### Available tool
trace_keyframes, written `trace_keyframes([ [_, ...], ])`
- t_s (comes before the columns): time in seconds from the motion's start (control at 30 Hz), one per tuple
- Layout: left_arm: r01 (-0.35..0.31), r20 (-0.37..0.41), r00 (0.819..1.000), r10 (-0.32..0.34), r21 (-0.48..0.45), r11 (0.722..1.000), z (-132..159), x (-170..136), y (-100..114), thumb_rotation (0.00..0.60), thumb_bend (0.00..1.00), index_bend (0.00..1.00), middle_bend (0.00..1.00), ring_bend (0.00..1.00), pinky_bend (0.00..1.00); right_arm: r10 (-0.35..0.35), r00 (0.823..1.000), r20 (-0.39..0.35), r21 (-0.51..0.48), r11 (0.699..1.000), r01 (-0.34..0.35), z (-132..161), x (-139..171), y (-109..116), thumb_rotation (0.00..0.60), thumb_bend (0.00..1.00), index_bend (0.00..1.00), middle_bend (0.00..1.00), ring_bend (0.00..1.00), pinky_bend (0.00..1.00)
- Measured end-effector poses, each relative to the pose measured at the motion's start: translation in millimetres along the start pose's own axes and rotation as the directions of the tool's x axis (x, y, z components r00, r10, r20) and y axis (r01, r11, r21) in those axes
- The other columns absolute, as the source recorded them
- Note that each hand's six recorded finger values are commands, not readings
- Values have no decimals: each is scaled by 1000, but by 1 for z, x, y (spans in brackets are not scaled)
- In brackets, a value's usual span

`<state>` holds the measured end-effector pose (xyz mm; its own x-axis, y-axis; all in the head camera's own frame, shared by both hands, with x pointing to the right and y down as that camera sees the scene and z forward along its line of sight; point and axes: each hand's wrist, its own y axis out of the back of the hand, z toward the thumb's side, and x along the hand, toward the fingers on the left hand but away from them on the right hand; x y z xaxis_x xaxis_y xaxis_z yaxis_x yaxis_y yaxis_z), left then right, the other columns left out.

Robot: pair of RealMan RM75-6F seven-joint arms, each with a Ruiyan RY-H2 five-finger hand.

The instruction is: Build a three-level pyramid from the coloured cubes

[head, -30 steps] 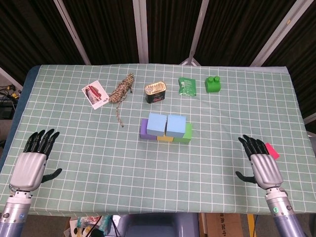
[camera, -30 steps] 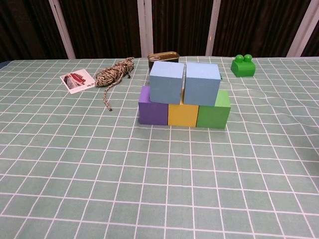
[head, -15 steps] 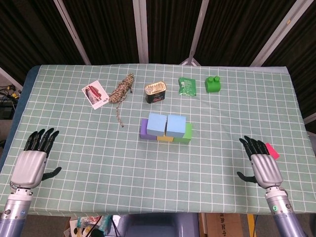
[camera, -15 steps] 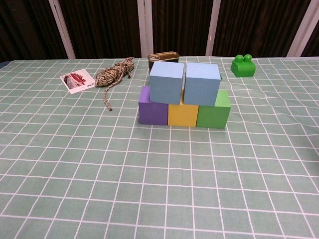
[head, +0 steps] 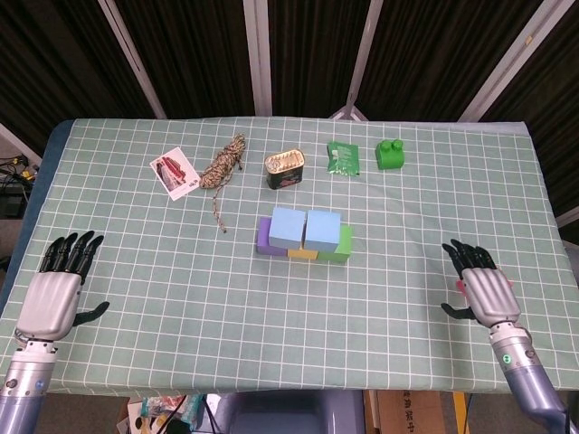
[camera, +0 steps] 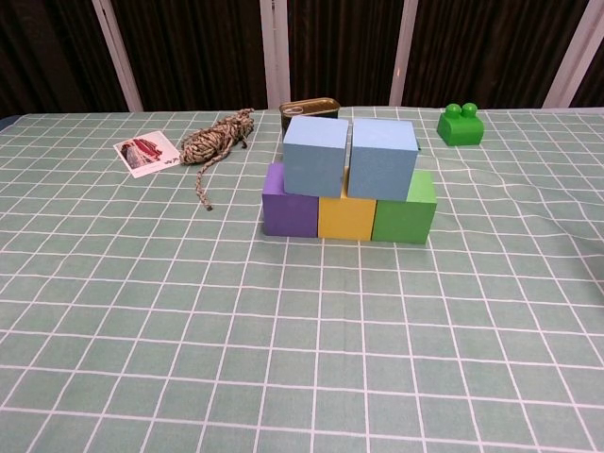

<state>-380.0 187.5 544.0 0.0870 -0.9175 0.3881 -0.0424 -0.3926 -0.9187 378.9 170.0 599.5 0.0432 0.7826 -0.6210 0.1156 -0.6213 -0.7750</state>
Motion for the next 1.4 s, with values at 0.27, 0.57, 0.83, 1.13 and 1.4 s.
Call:
trace_keyframes([
  [0.27,2,1,1000,-2,-4,1000,1,0,0,600,90,0,31,6,49,-24,989,149,-16,1000,27,-32,-23,8,600,226,0,0,0,0],
  [0.57,6,9,1000,-6,-10,1000,3,0,0,600,89,0,31,7,50,38,970,242,-39,999,-30,-55,-33,-7,600,225,0,0,0,0],
  [0.83,11,17,1000,-11,-13,1000,5,-2,-1,600,89,0,31,7,49,65,956,285,-43,998,-55,-67,-35,-19,600,225,0,0,0,0],
  [1.13,16,22,1000,-16,-20,1000,6,-2,-1,600,89,0,31,7,49,89,949,303,-56,996,-75,-69,-33,-22,600,225,0,16,0,0],
  [1.4,19,26,999,-19,-27,999,7,-3,0,600,89,0,31,6,49,66,937,343,-30,998,-59,-76,-34,-21,600,225,0,179,47,0],
])
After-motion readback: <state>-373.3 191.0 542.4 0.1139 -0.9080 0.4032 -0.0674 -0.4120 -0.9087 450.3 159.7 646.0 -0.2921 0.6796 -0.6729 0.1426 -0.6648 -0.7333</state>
